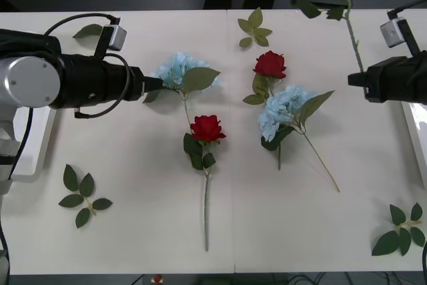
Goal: Place the red flowers into the right box and the blue flowers into the left box. If a person shows an open palm, hand one flower to the person first, then continue sorting.
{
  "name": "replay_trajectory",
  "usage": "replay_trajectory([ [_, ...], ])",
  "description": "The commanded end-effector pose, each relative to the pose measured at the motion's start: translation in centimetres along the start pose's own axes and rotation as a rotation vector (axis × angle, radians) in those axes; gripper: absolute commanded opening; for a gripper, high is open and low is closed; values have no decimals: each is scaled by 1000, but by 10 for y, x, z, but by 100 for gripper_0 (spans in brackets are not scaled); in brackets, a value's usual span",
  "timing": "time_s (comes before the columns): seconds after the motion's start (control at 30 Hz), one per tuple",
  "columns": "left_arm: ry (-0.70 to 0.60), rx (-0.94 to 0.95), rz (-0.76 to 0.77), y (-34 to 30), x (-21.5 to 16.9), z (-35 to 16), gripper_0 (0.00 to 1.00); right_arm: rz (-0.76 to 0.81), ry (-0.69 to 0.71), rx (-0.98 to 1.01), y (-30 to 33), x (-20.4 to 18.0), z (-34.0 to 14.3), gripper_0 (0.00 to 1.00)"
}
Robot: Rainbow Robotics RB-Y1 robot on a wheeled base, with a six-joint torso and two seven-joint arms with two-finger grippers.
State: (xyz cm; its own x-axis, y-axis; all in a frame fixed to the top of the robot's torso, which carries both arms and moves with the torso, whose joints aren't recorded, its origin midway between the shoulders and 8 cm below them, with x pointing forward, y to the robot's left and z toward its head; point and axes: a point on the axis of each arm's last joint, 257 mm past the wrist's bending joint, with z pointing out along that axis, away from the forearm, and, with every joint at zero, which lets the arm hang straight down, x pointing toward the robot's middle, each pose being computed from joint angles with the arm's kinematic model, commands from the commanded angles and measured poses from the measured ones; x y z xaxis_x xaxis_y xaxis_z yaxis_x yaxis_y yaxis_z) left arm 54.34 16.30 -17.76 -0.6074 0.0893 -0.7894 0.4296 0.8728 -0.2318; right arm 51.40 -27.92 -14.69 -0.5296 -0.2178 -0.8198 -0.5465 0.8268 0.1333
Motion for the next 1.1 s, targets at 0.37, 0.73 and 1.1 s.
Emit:
replay_trajectory([
  [0.37, 5, -299, -221, -22, -4, 14, 100, -51, 154, 401, -122, 16, -108, 0],
  [0.73, -28, -391, -169, -33, 17, 62, 100, -65, 296, 675, -198, 41, -171, 0],
  [1.1, -33, -380, -101, -40, 13, 107, 100, -37, 416, 770, -240, 80, -225, 0],
])
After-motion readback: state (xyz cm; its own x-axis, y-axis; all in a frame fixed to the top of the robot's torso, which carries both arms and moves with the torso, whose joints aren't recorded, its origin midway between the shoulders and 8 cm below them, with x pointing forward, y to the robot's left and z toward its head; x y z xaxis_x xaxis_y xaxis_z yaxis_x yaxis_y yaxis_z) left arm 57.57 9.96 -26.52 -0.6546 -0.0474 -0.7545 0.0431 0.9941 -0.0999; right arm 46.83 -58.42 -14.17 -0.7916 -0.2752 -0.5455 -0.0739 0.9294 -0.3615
